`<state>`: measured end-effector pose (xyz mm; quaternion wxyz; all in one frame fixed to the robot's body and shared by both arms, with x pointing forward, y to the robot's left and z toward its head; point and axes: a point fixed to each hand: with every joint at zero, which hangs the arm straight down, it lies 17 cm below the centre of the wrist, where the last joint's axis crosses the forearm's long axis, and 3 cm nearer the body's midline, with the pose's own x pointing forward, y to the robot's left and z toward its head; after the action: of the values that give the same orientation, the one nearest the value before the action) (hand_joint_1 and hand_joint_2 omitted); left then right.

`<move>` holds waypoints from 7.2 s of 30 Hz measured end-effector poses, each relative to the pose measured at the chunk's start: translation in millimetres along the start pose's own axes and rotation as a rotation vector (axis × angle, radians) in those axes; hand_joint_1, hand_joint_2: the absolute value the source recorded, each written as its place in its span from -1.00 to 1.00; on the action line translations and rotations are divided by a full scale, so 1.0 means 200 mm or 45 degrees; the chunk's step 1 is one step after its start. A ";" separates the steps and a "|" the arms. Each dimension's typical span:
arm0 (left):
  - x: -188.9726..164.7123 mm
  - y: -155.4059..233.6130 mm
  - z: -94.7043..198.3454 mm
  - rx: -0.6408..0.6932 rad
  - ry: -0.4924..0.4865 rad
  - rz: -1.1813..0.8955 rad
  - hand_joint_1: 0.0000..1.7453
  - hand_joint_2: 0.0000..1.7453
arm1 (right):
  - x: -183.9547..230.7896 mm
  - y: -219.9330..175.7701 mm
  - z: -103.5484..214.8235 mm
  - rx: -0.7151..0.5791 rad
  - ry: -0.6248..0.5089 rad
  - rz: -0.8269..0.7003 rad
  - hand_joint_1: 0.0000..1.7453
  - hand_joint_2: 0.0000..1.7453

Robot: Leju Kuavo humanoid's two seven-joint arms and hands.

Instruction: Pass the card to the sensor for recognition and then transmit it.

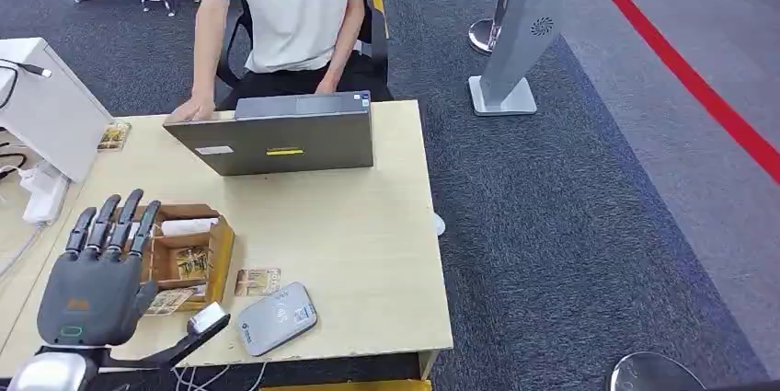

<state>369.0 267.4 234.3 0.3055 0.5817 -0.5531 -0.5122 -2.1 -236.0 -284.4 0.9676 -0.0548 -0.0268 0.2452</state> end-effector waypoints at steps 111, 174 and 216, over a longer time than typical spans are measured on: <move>-0.20 -0.72 0.26 -0.566 0.487 -0.039 -1.00 1.00 | 0.08 0.02 0.01 -0.026 -0.006 0.041 -1.00 1.00; -0.05 -0.78 0.21 -0.586 0.373 -0.008 1.00 1.00 | 0.11 0.02 0.01 -0.018 -0.032 0.068 -1.00 1.00; -0.62 -0.15 -0.47 -0.162 0.571 -0.190 1.00 1.00 | 0.14 0.01 0.01 -0.009 -0.088 0.174 -1.00 1.00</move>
<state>484.2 372.7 267.0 0.4178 0.6997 -0.3936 -0.4253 21.9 -219.8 -281.9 0.9468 -0.0515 -0.0572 0.3124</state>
